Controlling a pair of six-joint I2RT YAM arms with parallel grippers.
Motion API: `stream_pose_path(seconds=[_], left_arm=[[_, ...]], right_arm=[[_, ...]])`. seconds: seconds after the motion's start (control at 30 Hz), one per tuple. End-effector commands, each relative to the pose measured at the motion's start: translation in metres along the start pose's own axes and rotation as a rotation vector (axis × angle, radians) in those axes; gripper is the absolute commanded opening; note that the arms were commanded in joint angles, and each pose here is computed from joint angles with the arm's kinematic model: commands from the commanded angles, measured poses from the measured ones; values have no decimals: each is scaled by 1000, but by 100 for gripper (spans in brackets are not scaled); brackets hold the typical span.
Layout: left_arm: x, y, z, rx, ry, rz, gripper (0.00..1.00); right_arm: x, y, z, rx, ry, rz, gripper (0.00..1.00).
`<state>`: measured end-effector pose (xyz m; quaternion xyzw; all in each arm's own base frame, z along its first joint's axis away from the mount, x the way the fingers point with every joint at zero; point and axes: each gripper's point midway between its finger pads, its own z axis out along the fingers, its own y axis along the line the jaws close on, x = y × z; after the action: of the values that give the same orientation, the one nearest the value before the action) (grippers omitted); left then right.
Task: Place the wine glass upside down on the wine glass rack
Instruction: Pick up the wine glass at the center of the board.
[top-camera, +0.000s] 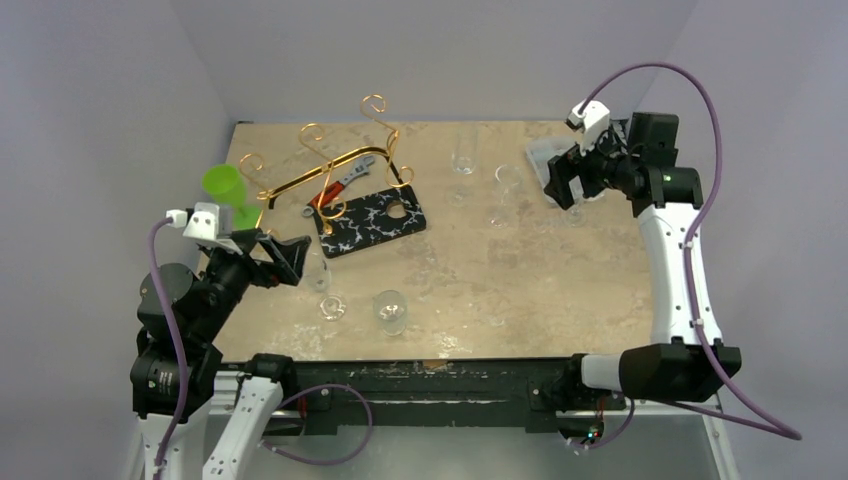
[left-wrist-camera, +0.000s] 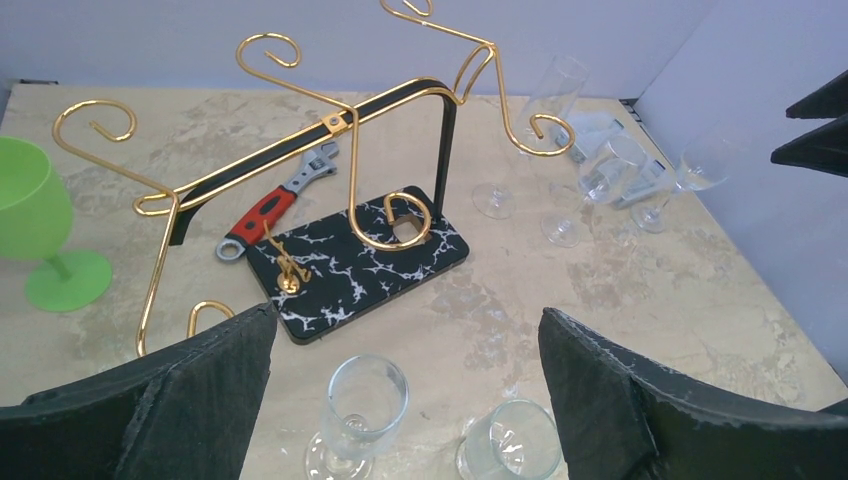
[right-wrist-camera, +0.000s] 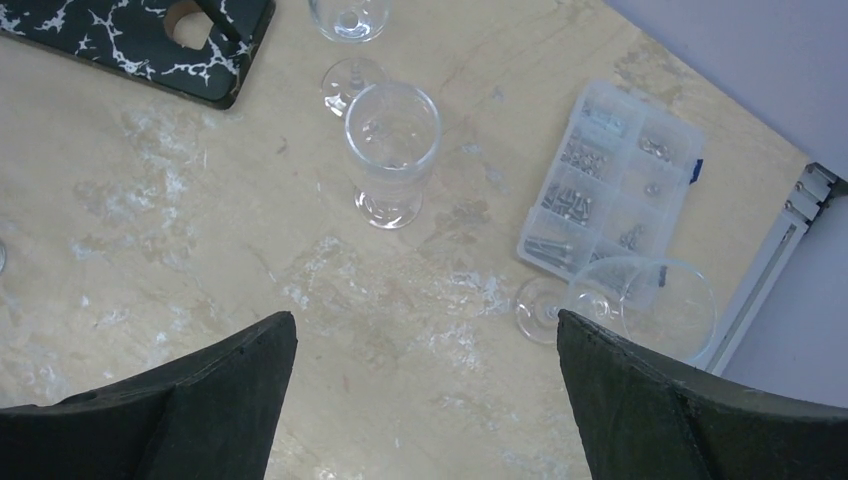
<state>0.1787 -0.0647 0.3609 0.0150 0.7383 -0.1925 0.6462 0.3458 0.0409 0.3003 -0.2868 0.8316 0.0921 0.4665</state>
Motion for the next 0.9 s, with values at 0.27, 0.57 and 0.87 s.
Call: stream_pose_path(seconds=[0.27,0.57,0.87], left_arm=[[5,1,-2,2,11,29,100],[18,4,4,5,28,18,100],[24,6,6,4,30,24,100]], right_arm=[[-2,-15,9,0,32,-14,99],[1,-39,22,31,74,59,99],[9,-61,29,60,118,111,97]])
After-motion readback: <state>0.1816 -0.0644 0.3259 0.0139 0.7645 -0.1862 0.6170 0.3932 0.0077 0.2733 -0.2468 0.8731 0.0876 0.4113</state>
